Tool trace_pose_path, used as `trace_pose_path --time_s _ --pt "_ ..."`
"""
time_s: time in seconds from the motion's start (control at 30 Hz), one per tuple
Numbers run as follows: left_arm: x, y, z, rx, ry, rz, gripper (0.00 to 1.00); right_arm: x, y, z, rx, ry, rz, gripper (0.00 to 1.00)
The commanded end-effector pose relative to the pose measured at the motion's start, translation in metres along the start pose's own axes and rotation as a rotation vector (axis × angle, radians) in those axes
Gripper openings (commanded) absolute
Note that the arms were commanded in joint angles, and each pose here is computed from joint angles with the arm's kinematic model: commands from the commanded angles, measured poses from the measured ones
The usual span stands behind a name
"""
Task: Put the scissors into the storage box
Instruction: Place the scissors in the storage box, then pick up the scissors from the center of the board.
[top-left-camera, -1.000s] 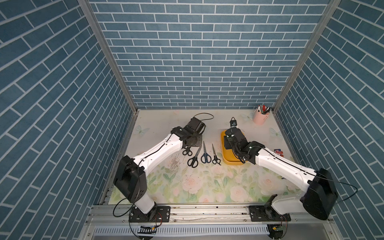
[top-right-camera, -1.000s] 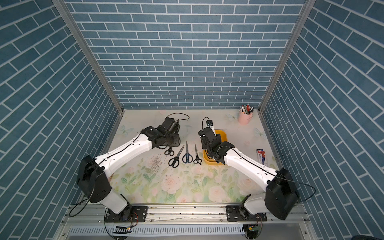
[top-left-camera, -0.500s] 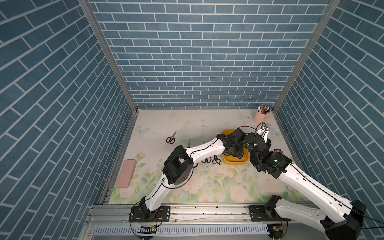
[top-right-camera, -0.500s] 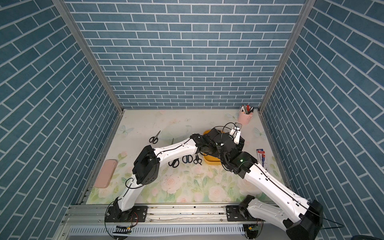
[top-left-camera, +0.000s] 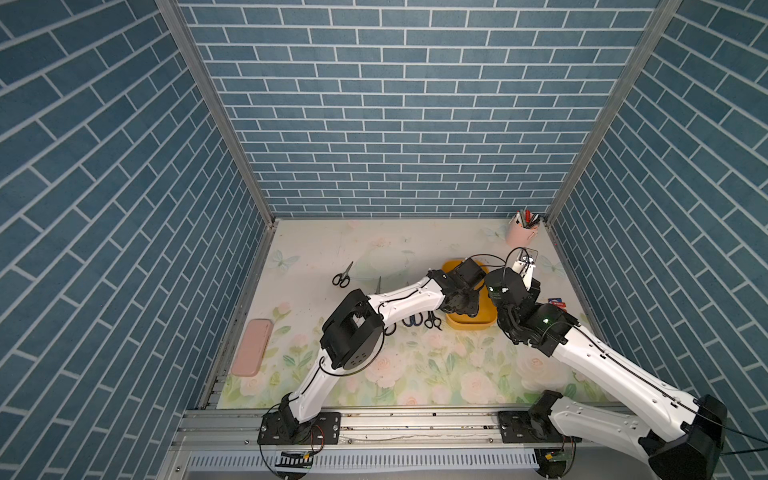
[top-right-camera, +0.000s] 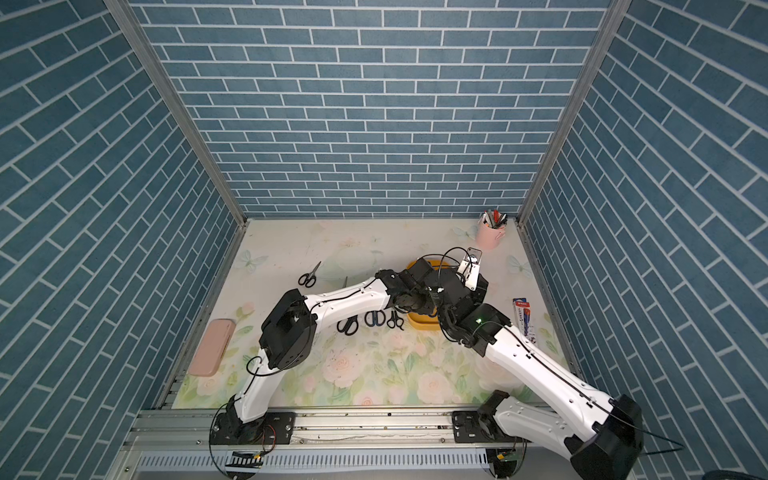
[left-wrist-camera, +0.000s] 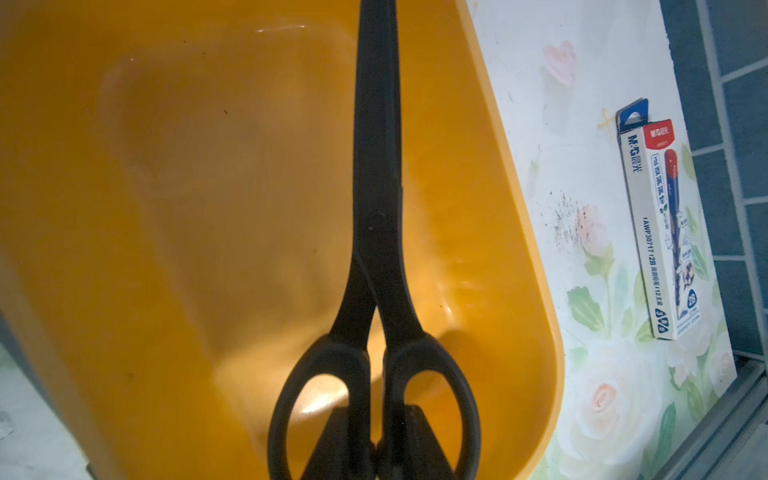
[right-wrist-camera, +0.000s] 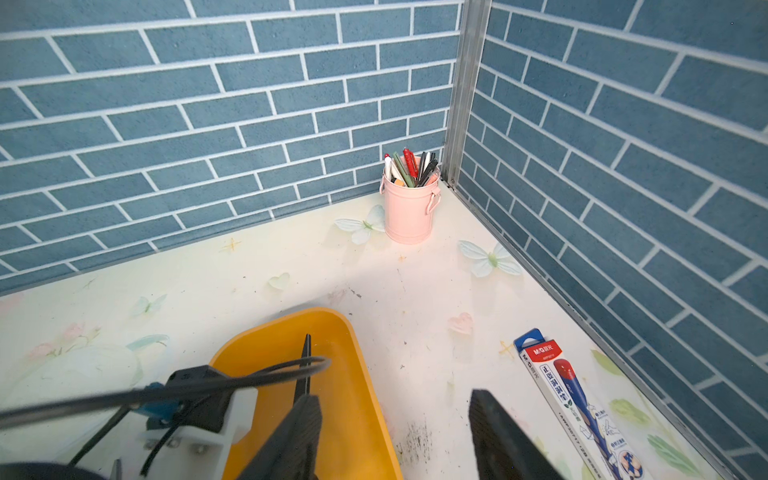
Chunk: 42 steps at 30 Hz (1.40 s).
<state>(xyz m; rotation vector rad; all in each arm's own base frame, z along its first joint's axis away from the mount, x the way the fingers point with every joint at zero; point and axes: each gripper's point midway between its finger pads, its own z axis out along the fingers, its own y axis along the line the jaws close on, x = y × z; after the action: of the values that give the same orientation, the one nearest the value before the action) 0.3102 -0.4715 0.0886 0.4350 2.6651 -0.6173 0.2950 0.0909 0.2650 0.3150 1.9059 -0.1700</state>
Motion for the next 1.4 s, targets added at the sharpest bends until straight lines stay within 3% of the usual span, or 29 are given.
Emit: trace_pose_path --time_s 0.0,0.23,0.43,0.53,0.63,0.77,0.87,1.03,1.13,1.23,1.37 --pt "-0.005 -0.001 0.007 -0.005 0.005 0.011 0.12 0.000 0.003 0.001 -0.007 -0.008 -0.008 0.61" --pt "-0.017 -0.012 -0.003 0.031 -0.022 0.019 0.36 0.002 0.007 0.002 -0.023 -0.003 -0.007 0.61" --pt "-0.035 -0.023 -0.027 0.075 -0.069 0.014 0.43 -0.001 0.014 0.003 -0.051 -0.008 -0.013 0.62" --pt "-0.055 -0.033 -0.060 0.104 -0.150 0.026 0.43 -0.003 0.026 0.003 -0.106 -0.006 -0.043 0.61" --pt "-0.079 -0.031 -0.105 0.107 -0.260 0.034 0.43 -0.003 0.027 0.004 -0.114 0.009 0.008 0.73" --pt "-0.087 0.022 -0.145 0.030 -0.324 -0.011 0.45 -0.007 0.024 0.008 -0.193 0.024 0.105 0.79" --pt "-0.076 0.080 -0.164 -0.051 -0.336 -0.049 0.46 0.003 0.034 0.017 -0.333 0.080 0.106 0.81" --pt "-0.035 0.159 -0.169 -0.179 -0.238 -0.102 0.45 0.054 0.090 0.014 -0.599 0.257 -0.124 0.83" --pt "-0.003 0.181 -0.162 -0.268 -0.135 -0.068 0.45 0.096 0.122 0.001 -0.718 0.371 -0.273 0.82" --pt "0.029 0.191 -0.150 -0.269 -0.044 -0.040 0.44 0.131 0.146 -0.017 -0.800 0.429 -0.415 0.82" --pt "0.053 0.200 -0.137 -0.272 0.022 -0.024 0.45 0.150 0.160 -0.032 -0.905 0.449 -0.455 0.82"
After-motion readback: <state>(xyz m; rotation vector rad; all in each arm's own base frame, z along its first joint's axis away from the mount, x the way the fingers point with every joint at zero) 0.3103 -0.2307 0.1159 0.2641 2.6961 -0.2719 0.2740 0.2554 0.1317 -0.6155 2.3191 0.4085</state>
